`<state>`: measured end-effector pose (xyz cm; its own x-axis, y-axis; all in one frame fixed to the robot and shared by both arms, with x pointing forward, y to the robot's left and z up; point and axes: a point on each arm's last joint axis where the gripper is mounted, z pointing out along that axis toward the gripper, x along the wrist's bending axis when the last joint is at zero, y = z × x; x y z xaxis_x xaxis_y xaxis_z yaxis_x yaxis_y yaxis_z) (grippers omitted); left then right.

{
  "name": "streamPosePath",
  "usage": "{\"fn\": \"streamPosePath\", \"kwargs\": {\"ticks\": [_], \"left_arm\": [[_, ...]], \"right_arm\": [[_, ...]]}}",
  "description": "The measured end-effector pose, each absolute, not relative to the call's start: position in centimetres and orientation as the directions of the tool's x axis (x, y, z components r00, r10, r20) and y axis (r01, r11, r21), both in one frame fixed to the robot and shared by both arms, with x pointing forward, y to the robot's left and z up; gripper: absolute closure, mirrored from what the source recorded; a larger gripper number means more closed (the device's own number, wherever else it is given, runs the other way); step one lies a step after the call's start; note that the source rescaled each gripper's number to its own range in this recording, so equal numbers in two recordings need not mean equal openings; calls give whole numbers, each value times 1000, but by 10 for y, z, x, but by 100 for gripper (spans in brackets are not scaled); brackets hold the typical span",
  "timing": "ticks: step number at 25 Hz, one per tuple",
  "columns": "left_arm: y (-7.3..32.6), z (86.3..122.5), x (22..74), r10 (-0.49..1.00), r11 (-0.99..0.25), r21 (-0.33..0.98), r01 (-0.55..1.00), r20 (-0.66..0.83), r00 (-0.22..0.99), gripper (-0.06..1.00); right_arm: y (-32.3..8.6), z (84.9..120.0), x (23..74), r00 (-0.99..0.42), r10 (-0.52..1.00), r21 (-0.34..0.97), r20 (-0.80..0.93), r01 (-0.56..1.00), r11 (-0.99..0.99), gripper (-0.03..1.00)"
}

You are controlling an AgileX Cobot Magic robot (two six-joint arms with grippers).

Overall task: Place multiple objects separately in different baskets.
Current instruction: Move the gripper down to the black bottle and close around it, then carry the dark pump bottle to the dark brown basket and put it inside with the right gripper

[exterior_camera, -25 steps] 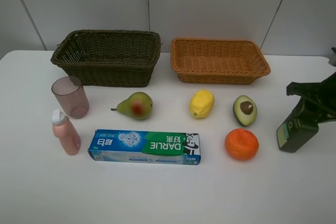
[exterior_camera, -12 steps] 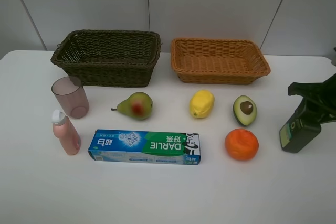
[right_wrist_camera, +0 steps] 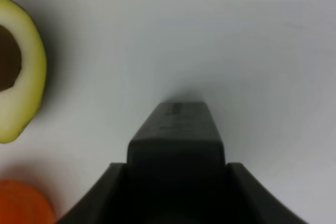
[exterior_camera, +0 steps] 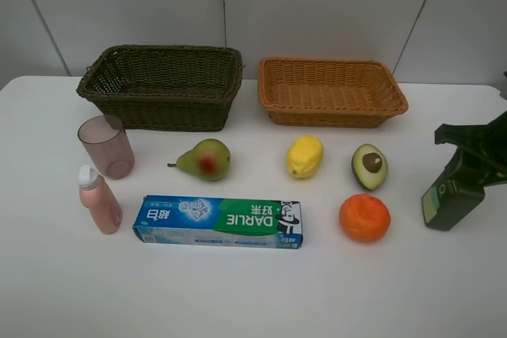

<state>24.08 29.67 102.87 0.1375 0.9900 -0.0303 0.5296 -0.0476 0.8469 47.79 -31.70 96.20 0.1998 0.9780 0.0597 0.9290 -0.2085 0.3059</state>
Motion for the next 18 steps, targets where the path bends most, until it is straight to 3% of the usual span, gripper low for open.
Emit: {"fn": "streamPosePath", "kwargs": {"ticks": [7, 18], "left_arm": [[297, 1029, 241, 990, -48, 847, 530, -30, 137, -5], [297, 1029, 241, 990, -48, 847, 530, -30, 137, -5]], "right_arm": [[-317, 968, 480, 198, 978, 285, 61, 936, -207, 97], [-313, 1016, 498, 123, 988, 239, 91, 961, -142, 97]]}}
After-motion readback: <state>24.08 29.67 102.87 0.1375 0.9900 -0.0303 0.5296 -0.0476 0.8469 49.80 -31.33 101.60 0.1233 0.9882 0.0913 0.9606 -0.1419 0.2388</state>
